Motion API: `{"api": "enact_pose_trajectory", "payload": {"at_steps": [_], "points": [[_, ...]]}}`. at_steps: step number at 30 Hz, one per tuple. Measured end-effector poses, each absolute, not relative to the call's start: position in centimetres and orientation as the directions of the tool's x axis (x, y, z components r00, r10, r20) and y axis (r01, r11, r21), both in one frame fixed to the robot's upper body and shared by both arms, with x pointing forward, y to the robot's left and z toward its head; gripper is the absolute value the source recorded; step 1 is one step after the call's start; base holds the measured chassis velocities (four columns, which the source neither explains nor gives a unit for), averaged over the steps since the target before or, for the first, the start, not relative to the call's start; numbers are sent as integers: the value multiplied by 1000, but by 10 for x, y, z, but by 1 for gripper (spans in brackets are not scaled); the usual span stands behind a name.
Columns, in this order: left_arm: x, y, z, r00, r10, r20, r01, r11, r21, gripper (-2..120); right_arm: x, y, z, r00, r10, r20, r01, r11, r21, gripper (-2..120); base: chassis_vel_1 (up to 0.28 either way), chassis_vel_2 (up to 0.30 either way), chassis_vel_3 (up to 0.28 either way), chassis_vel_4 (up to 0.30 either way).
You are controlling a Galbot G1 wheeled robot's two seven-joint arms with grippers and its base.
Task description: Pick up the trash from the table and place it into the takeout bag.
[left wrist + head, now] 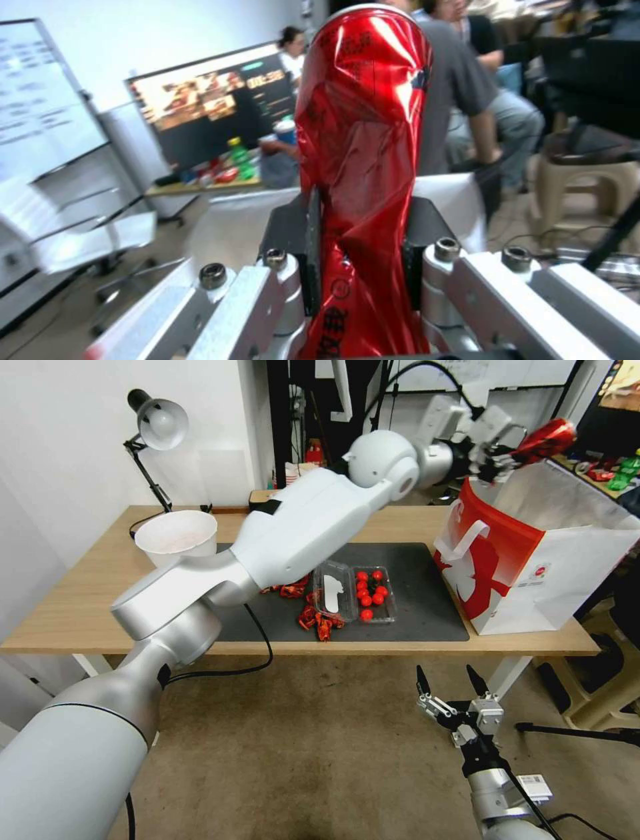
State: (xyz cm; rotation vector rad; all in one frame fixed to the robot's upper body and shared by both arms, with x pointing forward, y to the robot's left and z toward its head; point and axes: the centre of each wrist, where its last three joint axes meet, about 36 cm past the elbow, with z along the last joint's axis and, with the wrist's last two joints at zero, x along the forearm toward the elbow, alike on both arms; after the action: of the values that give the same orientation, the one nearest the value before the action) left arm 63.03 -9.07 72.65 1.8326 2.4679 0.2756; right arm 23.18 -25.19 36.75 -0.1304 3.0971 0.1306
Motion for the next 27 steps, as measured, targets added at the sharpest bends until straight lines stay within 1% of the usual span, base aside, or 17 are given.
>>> {"api": "enact_pose_trajectory", "payload": {"at_steps": [1,3,7,14,15,16,18,19,22,23,24,26,27], "points": [[631,-96,721,-273,960,71,950,257,177,19,232,-252,367,-996,-83,-43,-86,993,82,100,0,0,0,0],[629,-102,711,-255,961,106,954,232,193,19,232,-252,367,-996,-83,-44,-87,993,81,100,0,0,0,0],[626,-106,701,-248,959,136,955,218,202,19,231,-253,366,-996,-83,-44,-87,993,80,100,0,0,0,0],[631,-103,690,-258,955,148,956,230,181,19,230,-253,364,-996,-83,-45,-86,993,82,100,0,0,0,0],[632,-102,683,-270,949,164,955,241,174,25,230,-254,364,-996,-82,-46,-86,993,82,100,0,0,0,0],[632,-102,683,-270,949,164,955,241,174,25,230,-254,364,-996,-82,-46,-86,993,82,100,0,0,0,0],[631,-103,682,-269,949,163,955,242,170,38,230,-253,364,-996,-81,-47,-85,993,83,100,0,0,0,0],[631,-103,682,-269,949,163,955,242,170,38,230,-253,364,-996,-81,-47,-85,993,83,100,0,0,0,0],[632,-100,685,-270,950,157,955,244,167,52,231,-253,364,-996,-80,-51,-84,993,84,100,0,0,0,0],[632,-100,685,-270,950,157,955,244,167,52,231,-253,364,-996,-80,-51,-84,993,84,100,0,0,0,0],[633,-96,687,-272,950,151,955,248,164,59,232,-253,364,-996,-79,-51,-83,993,85,100,0,0,0,0],[633,-96,687,-273,950,150,955,248,163,59,232,-253,364,-996,-79,-51,-83,993,85,100,0,0,0,0],[634,-87,689,-279,951,134,954,259,152,69,232,-252,363,-996,-76,-49,-80,993,88,100,0,0,0,0]]}}
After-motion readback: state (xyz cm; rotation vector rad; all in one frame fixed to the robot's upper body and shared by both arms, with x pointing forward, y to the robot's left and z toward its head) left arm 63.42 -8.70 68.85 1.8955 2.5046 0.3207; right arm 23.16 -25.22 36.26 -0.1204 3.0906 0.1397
